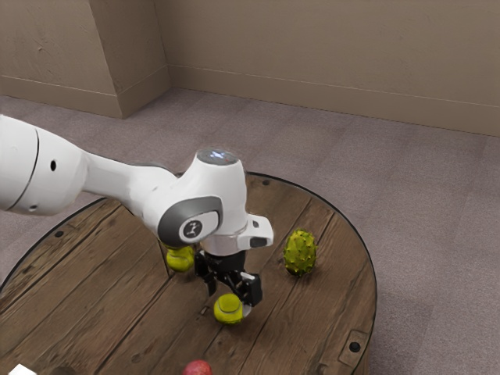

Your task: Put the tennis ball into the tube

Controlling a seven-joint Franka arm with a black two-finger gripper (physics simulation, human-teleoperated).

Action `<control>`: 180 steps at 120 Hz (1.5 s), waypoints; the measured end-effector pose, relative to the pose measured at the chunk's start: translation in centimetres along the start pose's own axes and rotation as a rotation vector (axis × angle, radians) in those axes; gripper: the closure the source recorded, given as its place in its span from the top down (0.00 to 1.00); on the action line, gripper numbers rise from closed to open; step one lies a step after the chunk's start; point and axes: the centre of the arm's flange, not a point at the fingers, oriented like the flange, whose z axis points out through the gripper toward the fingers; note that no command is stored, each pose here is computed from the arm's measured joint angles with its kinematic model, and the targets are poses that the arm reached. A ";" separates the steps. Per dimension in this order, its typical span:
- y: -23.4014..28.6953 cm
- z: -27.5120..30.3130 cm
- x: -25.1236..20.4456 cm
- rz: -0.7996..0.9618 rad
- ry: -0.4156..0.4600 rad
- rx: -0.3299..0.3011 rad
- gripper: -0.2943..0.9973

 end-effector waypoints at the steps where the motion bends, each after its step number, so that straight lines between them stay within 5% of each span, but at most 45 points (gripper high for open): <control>1: 0.0 0.1 -0.1 -0.006 0.000 0.000 0.77; 60: -3.0 5.1 0.8 -0.300 0.106 -0.010 0.77; 112: -2.3 5.3 1.5 -0.368 0.179 -0.014 0.44; 152: -2.8 -3.8 0.3 -0.478 0.255 -0.018 0.37; 180: -3.9 -17.5 1.7 -0.567 0.302 -0.075 0.36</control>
